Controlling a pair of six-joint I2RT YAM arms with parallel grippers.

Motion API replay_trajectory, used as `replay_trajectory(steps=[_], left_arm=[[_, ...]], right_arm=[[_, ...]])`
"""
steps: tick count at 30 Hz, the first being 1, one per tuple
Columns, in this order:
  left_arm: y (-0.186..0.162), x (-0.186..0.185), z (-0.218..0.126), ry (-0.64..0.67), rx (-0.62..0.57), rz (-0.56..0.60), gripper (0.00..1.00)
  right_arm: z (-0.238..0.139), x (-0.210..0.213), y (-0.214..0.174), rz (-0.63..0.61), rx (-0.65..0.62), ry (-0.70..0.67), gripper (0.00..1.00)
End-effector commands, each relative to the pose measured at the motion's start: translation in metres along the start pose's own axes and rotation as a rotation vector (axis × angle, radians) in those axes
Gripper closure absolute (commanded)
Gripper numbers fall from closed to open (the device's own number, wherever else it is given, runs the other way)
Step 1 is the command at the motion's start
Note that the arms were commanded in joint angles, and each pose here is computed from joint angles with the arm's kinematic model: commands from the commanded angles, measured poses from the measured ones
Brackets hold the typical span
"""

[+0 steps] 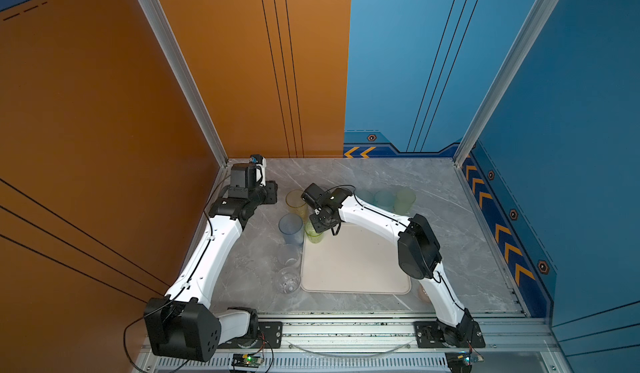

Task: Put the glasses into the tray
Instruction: 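Carry the green cup over the tray corner nearest the cup row with the right gripper, then set the green cup upright on the tray and open the right gripper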

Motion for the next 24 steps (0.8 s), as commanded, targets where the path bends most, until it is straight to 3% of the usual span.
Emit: replay_trajectory(steps=[1, 13, 24], left_arm=[[-0.005, 0.005, 0.003, 0.008, 0.033, -0.005, 0.53], [-0.006, 0.006, 0.003, 0.009, 0.035, -0.004, 0.53], [-0.007, 0.0, -0.003, 0.014, 0.023, 0.028, 0.54]], right_arm=[[-0.006, -0.004, -0.001, -0.005, 0.02, 0.007, 0.81], [-0.041, -0.008, 0.005, 0.001, -0.056, -0.007, 0.79], [-0.114, -0.02, -0.004, 0.028, -0.187, -0.034, 0.77]])
Point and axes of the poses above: each gripper's point midway between its finger pads, its own z axis out along the fingers, its own x axis along the line the jaws close on, y = z × x, the point moved 9 cm from there along -z, back along the fingers, and after that the axes turned 15 degrees about -z, right-handed, at the moved point
